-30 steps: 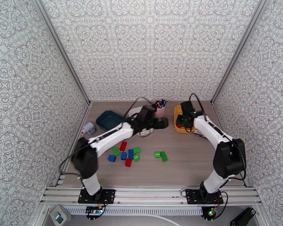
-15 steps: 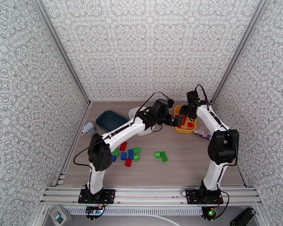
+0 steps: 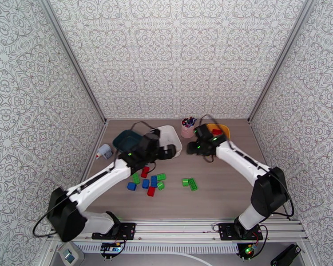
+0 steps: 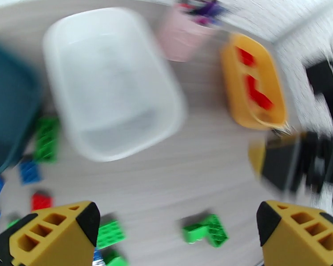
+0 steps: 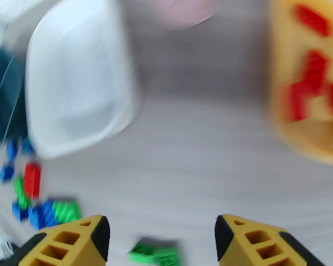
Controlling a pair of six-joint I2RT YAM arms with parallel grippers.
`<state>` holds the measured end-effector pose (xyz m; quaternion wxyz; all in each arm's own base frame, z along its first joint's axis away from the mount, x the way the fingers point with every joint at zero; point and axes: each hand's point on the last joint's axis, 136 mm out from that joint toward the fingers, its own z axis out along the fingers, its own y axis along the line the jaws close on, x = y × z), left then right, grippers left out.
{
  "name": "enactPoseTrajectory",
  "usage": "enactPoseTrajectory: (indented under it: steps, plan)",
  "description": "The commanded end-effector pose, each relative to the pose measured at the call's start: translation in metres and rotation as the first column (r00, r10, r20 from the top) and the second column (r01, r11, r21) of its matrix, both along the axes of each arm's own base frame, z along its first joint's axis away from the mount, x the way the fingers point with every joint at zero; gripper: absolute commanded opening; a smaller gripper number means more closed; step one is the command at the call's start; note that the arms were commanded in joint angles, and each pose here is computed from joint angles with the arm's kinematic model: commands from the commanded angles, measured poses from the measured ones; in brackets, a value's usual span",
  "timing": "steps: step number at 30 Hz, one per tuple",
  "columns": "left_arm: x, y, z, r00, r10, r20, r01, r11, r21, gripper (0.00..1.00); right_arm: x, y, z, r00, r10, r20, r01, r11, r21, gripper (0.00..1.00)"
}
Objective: Sort the legos into containers by color
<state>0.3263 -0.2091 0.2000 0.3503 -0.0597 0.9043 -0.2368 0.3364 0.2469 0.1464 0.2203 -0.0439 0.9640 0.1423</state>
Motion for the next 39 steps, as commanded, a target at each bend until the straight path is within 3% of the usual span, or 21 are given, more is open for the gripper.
enactPoseTrajectory:
  steps: [1,10,16,29,39]
  plan:
    - [-0.012,0.044,-0.023,0.988,0.135,-0.068,-0.135,0.991,0.004,0.99,-0.029,0.042,-0.012,0.998,0.049,-0.037,-0.047,0.998,0.046,0.67]
    - [-0.03,0.132,-0.053,0.928,0.329,-0.177,-0.339,0.94,-0.029,0.99,-0.12,0.143,-0.046,0.949,0.281,-0.144,-0.27,0.959,0.089,0.7]
    - [-0.033,0.174,-0.054,0.89,0.411,-0.198,-0.433,0.897,-0.086,0.99,-0.164,0.181,-0.077,0.904,0.372,-0.209,-0.367,0.928,0.062,0.7]
    - [-0.041,0.206,-0.052,0.861,0.464,-0.207,-0.497,0.855,-0.151,0.99,-0.166,0.2,-0.112,0.904,0.363,-0.223,-0.388,0.919,-0.075,0.71]
    - [-0.046,0.218,-0.054,0.849,0.481,-0.219,-0.519,0.836,-0.175,0.99,-0.149,0.216,-0.114,0.918,0.366,-0.151,-0.394,0.883,-0.254,0.58]
